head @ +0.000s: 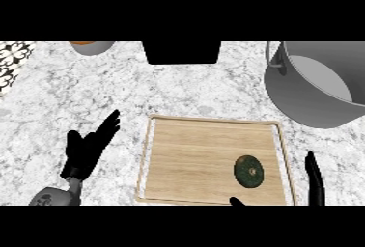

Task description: Pick the squash from the tray and place it in the pot

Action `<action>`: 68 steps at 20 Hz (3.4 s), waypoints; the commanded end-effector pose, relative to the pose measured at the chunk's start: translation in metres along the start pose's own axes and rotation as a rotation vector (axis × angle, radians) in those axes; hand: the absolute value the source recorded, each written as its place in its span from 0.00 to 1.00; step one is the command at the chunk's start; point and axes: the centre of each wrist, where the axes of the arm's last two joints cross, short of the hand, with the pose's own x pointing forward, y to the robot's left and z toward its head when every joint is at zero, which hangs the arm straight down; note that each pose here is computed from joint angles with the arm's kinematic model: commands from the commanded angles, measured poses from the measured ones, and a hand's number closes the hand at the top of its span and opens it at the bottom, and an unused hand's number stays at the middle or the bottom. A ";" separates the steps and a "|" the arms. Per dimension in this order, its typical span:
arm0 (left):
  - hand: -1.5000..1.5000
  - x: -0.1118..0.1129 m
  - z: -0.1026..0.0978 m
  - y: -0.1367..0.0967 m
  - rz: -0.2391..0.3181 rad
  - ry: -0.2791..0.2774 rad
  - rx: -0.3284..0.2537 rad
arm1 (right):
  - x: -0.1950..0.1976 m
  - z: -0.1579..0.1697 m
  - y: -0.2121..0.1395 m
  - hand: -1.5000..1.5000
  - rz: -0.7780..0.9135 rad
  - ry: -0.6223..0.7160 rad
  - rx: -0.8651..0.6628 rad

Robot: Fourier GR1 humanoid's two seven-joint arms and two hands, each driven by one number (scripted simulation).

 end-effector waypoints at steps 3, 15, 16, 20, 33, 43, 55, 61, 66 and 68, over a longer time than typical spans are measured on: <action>0.50 0.005 -0.003 0.003 -0.012 -0.028 -0.023 | 0.046 -0.017 -0.017 0.00 0.014 0.201 0.052; 0.50 0.001 -0.019 -0.005 0.002 -0.020 -0.007 | -0.002 -0.030 0.041 0.00 0.177 0.485 0.417; 0.50 -0.002 -0.024 0.000 0.007 -0.009 -0.005 | 0.003 -0.048 0.039 0.00 0.151 0.461 0.390; 0.50 -0.023 -0.009 -0.005 0.007 0.006 -0.016 | -0.019 -0.064 0.022 0.00 0.185 0.424 0.325; 0.50 0.006 -0.018 -0.008 -0.006 -0.023 -0.034 | -0.061 -0.015 0.007 0.00 -0.071 0.356 0.323; 0.50 -0.015 -0.002 -0.009 0.012 -0.008 -0.018 | -0.112 -0.029 0.019 0.00 -0.282 0.394 0.287; 0.50 -0.008 -0.009 -0.018 0.013 -0.019 -0.016 | -0.152 -0.028 0.059 1.00 -0.242 0.320 0.361; 0.50 -0.016 -0.001 -0.004 -0.003 -0.006 -0.013 | -0.153 -0.013 0.064 1.00 -0.356 0.292 0.332; 0.50 0.004 -0.008 -0.006 0.011 -0.004 -0.031 | -0.153 0.013 0.071 1.00 -0.286 0.167 0.263; 0.50 -0.009 -0.002 -0.006 0.000 -0.007 -0.017 | -0.185 -0.086 -0.027 1.00 -0.298 0.110 0.383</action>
